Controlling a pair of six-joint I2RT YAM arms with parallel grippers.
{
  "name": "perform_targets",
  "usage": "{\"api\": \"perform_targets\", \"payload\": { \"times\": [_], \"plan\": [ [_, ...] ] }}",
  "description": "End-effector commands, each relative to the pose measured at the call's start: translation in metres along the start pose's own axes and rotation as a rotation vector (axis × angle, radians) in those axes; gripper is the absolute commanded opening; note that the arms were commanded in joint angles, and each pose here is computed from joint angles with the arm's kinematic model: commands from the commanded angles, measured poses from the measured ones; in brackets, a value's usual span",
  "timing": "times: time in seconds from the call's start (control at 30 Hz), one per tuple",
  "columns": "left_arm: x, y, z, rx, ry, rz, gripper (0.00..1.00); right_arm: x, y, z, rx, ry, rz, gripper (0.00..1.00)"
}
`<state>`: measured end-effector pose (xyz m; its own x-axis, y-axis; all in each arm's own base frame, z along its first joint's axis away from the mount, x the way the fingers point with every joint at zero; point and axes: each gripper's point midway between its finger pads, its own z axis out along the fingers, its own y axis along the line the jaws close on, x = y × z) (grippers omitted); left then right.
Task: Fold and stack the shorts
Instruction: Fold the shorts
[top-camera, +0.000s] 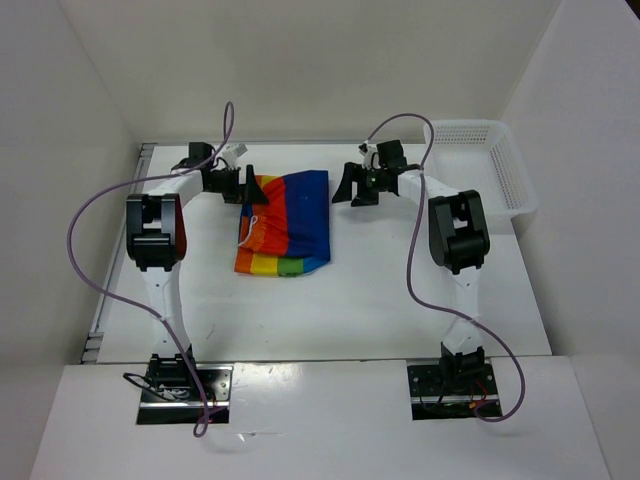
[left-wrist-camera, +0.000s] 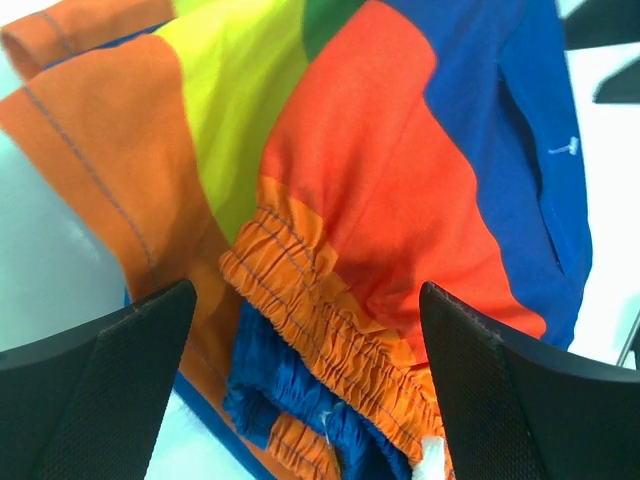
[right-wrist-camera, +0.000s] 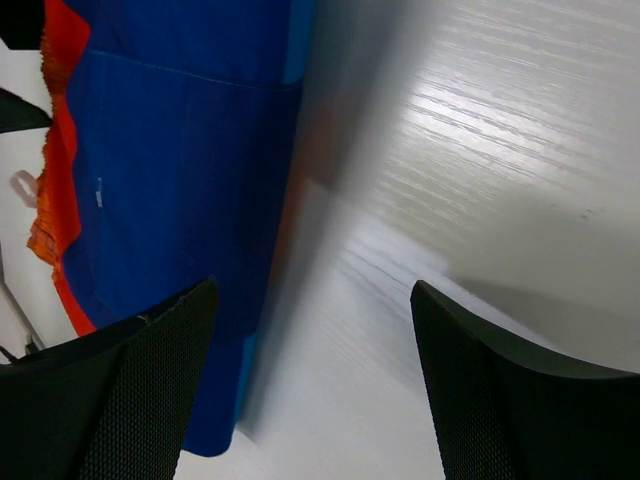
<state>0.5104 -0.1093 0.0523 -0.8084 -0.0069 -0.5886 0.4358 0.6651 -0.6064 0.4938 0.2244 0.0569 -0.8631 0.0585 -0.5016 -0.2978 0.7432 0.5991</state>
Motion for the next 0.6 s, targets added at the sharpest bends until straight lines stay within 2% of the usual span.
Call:
{"api": "perform_targets", "payload": {
  "times": [0.0,0.17,0.37,0.47,0.57],
  "plan": [
    [-0.007,0.008,-0.011,-0.101,0.035,-0.003,0.99,-0.041,0.030,-0.008,-0.073,-0.099,-0.074,0.83],
    [-0.040,0.014,-0.029,-0.294,0.042,0.031,0.99,-0.040,0.039,-0.021,-0.074,-0.105,-0.089,0.87],
    [-0.060,-0.001,-0.041,-0.411,0.038,0.086,0.99,-0.050,0.051,-0.044,-0.055,-0.137,-0.171,0.87],
    [-0.075,-0.008,-0.059,-0.497,0.001,0.123,0.99,-0.056,0.055,-0.061,-0.012,-0.158,-0.233,0.88],
    [-0.106,-0.025,-0.103,-0.625,-0.091,0.174,0.99,-0.065,0.048,-0.084,0.101,-0.192,-0.327,0.93]
  ]
}}
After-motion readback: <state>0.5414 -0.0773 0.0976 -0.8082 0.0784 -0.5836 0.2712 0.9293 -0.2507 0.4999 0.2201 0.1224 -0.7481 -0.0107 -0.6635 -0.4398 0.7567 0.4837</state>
